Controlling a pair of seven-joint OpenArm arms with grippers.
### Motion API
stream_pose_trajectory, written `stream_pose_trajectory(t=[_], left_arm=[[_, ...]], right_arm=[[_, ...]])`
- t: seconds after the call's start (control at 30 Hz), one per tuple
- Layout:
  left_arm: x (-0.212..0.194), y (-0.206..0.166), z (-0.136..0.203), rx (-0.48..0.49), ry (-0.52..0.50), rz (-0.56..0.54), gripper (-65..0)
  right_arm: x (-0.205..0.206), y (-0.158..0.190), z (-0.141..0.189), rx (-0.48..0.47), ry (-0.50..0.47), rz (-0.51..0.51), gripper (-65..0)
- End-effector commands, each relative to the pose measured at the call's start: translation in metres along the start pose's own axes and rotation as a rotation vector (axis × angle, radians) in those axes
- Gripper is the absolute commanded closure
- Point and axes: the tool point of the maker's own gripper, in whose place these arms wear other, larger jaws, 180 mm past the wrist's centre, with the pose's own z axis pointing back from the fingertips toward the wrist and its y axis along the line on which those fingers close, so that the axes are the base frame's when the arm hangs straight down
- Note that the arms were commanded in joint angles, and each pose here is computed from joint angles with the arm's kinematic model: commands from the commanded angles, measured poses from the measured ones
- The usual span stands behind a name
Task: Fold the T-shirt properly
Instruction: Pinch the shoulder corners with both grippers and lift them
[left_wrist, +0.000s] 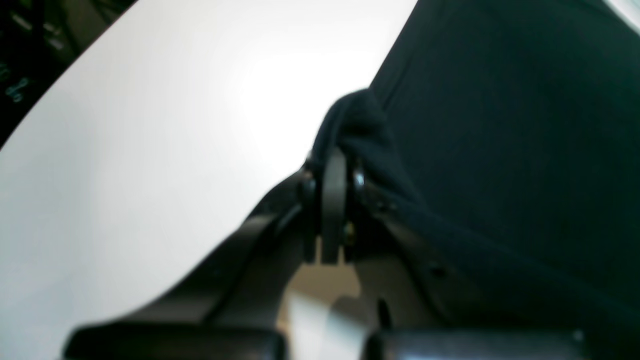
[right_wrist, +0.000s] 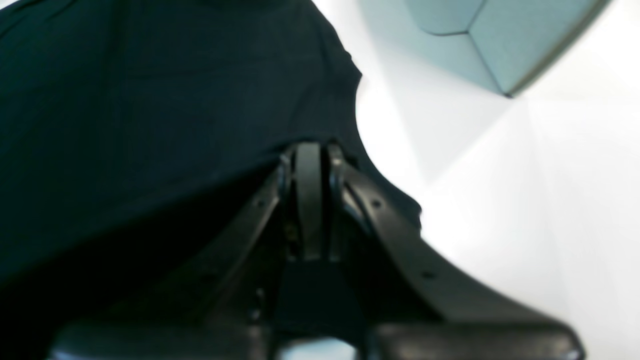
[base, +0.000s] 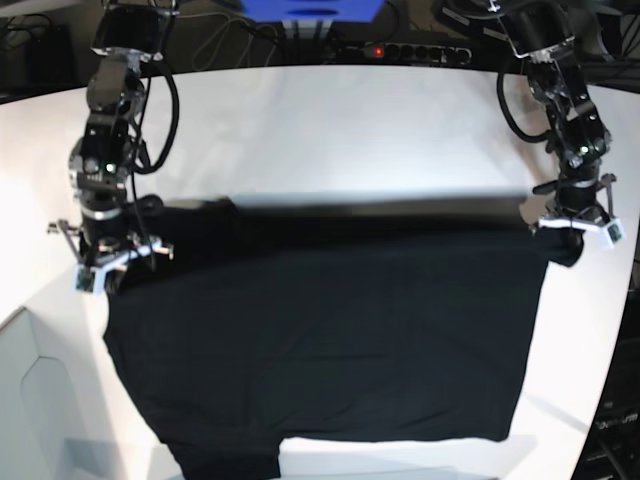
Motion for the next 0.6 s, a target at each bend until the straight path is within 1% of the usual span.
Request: stream_pose_trajectory(t=[0.0, 0.07, 0.17, 0.4, 0.57], left_arm=[[0.026, 0.001, -0.003, 0.006, -0.075, -0.003, 0.0], [0.03, -0.004, -0.012, -0.001, -0.078, 0.015, 0.0], [0.036, -0.021, -0.022, -0.032, -0.079, 0.012, 0.0], [0.054, -0.055, -0.031, -0.095, -0.111, 0.01, 0.0], [0.06, -0.058, -0.035, -0.098, -0.118, 0.022, 0.0]], right_arm=[[0.02, -0.002, -0.006, -0.008, -0.057, 0.003, 0.0], [0.022, 0.0, -0.018, -0.007, -0.05, -0.008, 0.0], [0.027, -0.005, -0.033, -0.015, -0.042, 0.0, 0.0], [0.033, -0.002, -0.061, -0.013, -0.019, -0.024, 0.0], [0.042, 0.002, -0.078, -0.008, -0.011, -0.043, 0.0]])
